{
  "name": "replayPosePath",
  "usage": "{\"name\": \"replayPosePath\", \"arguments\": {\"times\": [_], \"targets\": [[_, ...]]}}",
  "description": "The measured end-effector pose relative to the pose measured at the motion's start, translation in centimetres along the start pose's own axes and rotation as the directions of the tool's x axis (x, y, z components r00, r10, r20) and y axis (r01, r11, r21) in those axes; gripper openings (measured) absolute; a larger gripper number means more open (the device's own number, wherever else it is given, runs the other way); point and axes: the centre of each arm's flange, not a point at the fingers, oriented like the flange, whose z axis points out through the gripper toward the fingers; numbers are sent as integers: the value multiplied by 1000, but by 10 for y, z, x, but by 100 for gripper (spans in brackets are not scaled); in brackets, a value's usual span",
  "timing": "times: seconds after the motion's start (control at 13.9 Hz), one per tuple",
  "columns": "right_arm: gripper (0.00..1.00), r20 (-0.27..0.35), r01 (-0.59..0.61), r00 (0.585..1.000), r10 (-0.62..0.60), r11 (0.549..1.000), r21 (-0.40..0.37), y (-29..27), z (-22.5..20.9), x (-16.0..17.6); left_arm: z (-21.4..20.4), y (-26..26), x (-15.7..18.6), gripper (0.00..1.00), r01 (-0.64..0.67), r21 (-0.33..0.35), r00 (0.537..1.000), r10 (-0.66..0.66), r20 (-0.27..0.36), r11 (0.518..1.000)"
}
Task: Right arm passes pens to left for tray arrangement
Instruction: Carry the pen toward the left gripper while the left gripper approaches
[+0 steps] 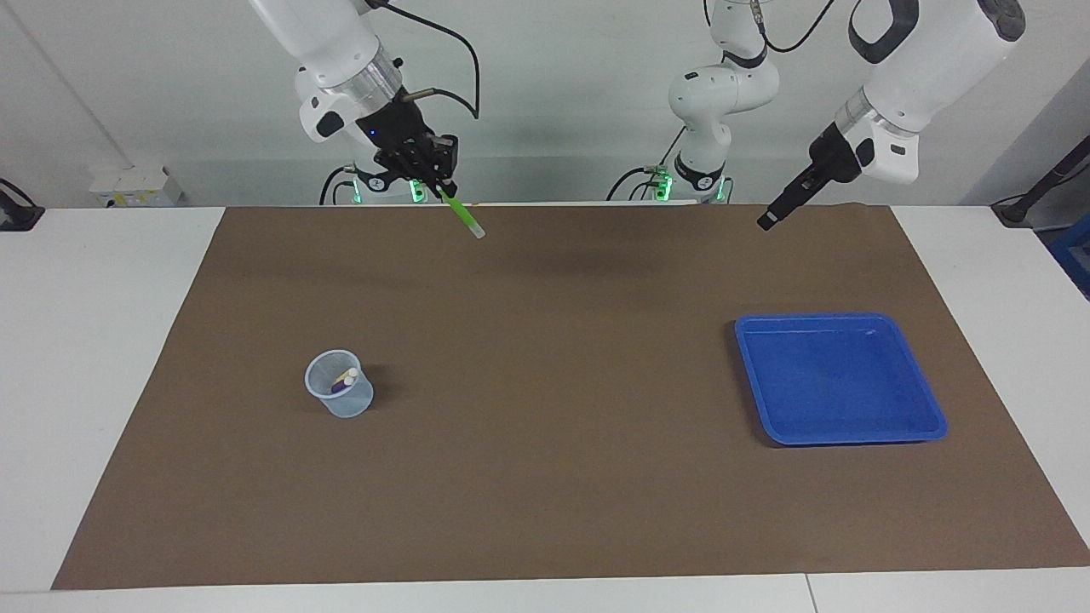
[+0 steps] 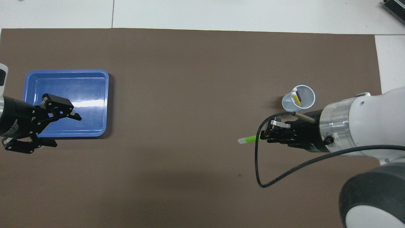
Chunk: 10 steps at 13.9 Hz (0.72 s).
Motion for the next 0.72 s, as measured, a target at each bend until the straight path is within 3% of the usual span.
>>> {"name": "replayPosePath", "arguments": {"times": [0.14,0.36,0.57,0.72], "targets": [[18,-22,-51,998,52,998,39,-16,11,-8,1,6,-7,98,132,-35,990,-130,59,991],[18,-61,-134,988,140,986,101,-35,24,-12,0,15,-17,99,321,-67,939,-308,152,945],[18,-73,-273,952,298,931,242,-61,49,-1,-4,18,-15,99,409,-96,904,-388,178,908],[18,-67,-330,930,362,901,283,-74,72,7,-7,22,-15,97,442,-126,887,-411,211,888]]}}
